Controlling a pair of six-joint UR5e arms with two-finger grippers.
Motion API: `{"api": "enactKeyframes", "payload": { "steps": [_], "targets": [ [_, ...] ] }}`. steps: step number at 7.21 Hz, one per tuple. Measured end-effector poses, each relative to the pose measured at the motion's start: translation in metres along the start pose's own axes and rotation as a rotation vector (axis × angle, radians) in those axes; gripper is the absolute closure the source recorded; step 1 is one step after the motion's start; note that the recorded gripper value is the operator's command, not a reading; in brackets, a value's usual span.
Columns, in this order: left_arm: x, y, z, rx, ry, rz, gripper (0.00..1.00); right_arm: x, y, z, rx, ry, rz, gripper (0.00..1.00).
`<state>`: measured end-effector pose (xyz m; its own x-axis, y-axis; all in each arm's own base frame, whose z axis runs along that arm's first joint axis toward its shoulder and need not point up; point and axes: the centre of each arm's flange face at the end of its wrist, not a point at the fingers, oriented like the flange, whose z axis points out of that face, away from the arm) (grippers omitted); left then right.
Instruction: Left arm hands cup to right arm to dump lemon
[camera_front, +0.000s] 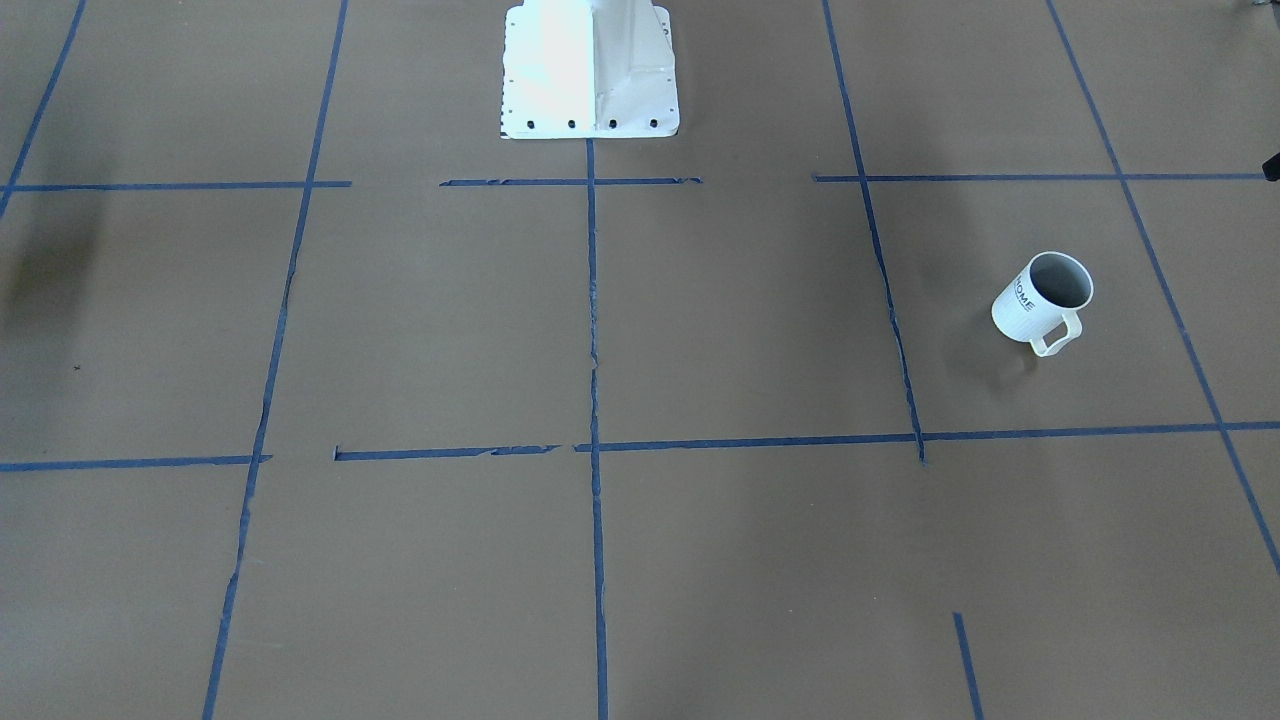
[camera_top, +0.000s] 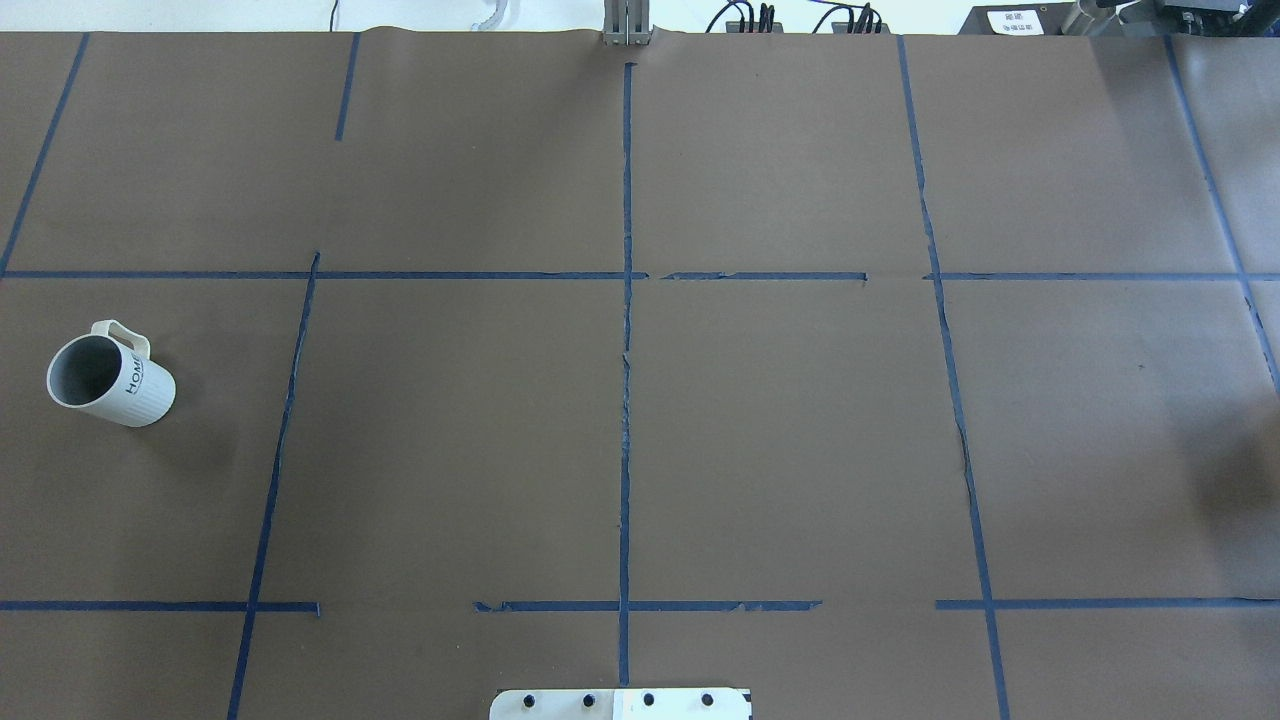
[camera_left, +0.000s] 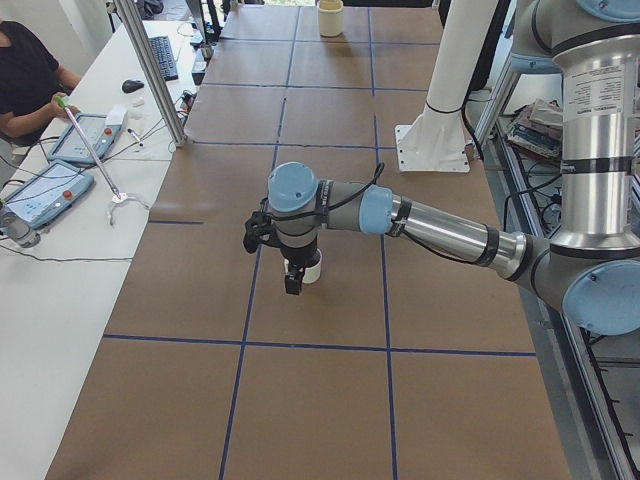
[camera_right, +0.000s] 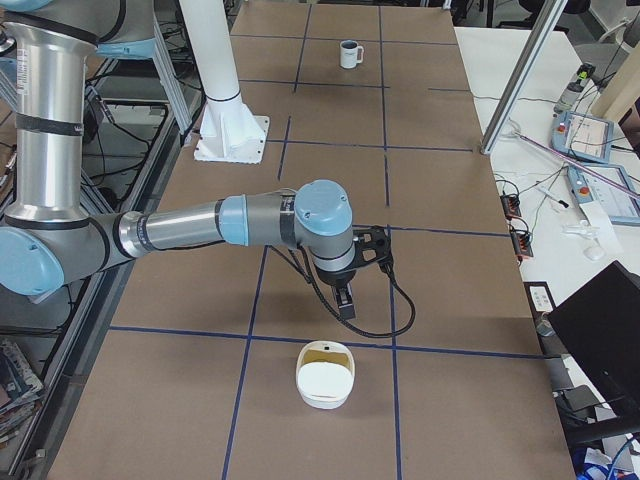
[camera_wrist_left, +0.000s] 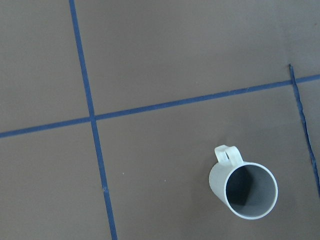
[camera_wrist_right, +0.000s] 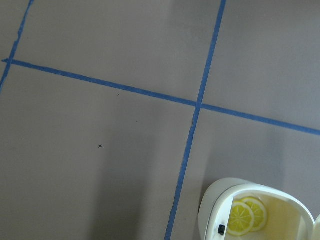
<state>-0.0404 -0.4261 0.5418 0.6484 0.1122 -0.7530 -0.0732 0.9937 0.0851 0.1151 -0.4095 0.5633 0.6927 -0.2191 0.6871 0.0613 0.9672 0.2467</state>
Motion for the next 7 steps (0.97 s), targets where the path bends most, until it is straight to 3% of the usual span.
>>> {"api": "enactKeyframes", "payload": {
  "steps": [3, 5, 7],
  "targets": [
    [-0.043, 0.034, -0.01, -0.015, 0.0, -0.082, 0.0, -0.01, 0.006, 0.031, -0.075, -0.005, 0.068, 0.0],
    [-0.053, 0.04, -0.002, -0.052, 0.005, -0.151, 0.0, -0.027, 0.0, 0.053, -0.125, -0.009, 0.06, 0.0],
    [-0.06, 0.041, 0.009, -0.083, -0.019, -0.183, 0.0, -0.034, 0.0, 0.06, -0.139, -0.017, 0.053, 0.0]
  ]
}}
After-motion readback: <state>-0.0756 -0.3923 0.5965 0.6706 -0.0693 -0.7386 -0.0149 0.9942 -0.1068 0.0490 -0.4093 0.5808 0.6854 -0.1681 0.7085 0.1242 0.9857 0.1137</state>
